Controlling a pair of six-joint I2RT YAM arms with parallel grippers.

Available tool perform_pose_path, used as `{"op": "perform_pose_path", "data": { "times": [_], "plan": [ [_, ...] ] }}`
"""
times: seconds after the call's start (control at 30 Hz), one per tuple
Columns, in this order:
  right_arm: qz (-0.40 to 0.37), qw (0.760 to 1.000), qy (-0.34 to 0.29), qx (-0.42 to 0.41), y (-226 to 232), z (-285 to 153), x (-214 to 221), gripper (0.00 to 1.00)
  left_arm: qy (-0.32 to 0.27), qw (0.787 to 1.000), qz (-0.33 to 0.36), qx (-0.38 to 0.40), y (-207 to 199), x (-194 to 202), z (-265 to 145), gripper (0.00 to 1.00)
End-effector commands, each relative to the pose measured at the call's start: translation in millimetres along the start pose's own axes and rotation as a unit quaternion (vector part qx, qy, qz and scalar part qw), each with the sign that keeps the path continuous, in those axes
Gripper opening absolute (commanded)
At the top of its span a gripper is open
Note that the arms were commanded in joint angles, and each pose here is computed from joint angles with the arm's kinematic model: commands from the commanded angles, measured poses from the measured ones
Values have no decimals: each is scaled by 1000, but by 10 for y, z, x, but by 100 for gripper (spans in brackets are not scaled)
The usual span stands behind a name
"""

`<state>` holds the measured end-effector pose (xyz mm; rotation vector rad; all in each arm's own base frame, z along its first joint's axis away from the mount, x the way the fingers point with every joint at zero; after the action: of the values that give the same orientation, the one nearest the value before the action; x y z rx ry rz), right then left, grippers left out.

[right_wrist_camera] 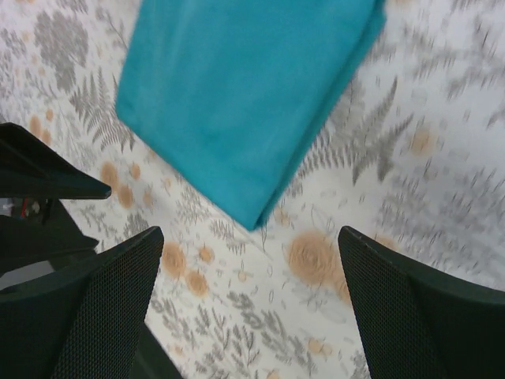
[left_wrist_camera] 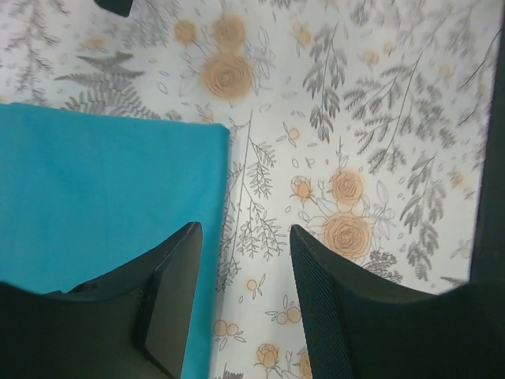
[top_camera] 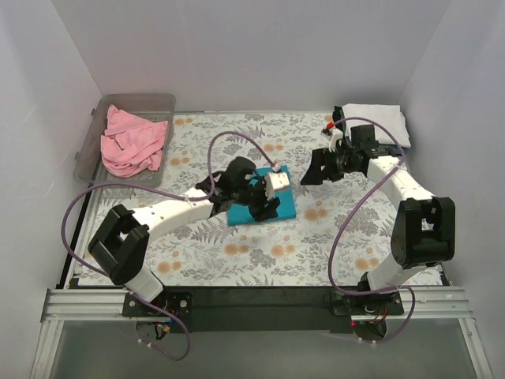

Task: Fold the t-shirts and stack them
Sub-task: Neatly place the folded tshirt to the corner

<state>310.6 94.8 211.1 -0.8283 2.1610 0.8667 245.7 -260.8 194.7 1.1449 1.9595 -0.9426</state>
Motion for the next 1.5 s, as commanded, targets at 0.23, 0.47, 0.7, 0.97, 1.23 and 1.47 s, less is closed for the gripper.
{"op": "perform_pose_path", "data": {
  "times": [0.23, 0.47, 0.7, 0.97, 1.23, 1.47],
  "plan": [
    [82, 996, 9, 36, 53, -53, 424, 98, 82, 966, 227, -95, -225, 352, 716, 46],
    [143, 986, 5, 89, 42, -50, 589, 98, 95, 944, 282, -146, -120, 472, 1017, 42],
    [163, 985, -25, 42, 137, -1, 786, 98, 109, 936, 299, -150, -91, 592, 1123, 36],
    [245, 969, -17, 21, 101, 145, 906, 98, 83, 961, 226, -140, -149, 440, 1157, 1],
    [316, 948, -39, -11, 14, 393, 961, 98, 56, 980, 159, -109, -214, 293, 983, 0],
    [347, 936, -55, 1, 87, 583, 933, 98, 16, 986, 127, -110, -147, 117, 870, 0]
  ]
}}
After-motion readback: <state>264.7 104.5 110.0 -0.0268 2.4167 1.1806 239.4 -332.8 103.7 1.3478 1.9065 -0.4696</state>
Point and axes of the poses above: each gripper's point midway between its finger pads, its own z axis out along the fingers, its own y axis along the line the jaws close on, x = y × z, the point moved 10 cm from there along -z, back along the fingers, and after that the axes turned 14 degrees about -z, right-handed, at the moved point
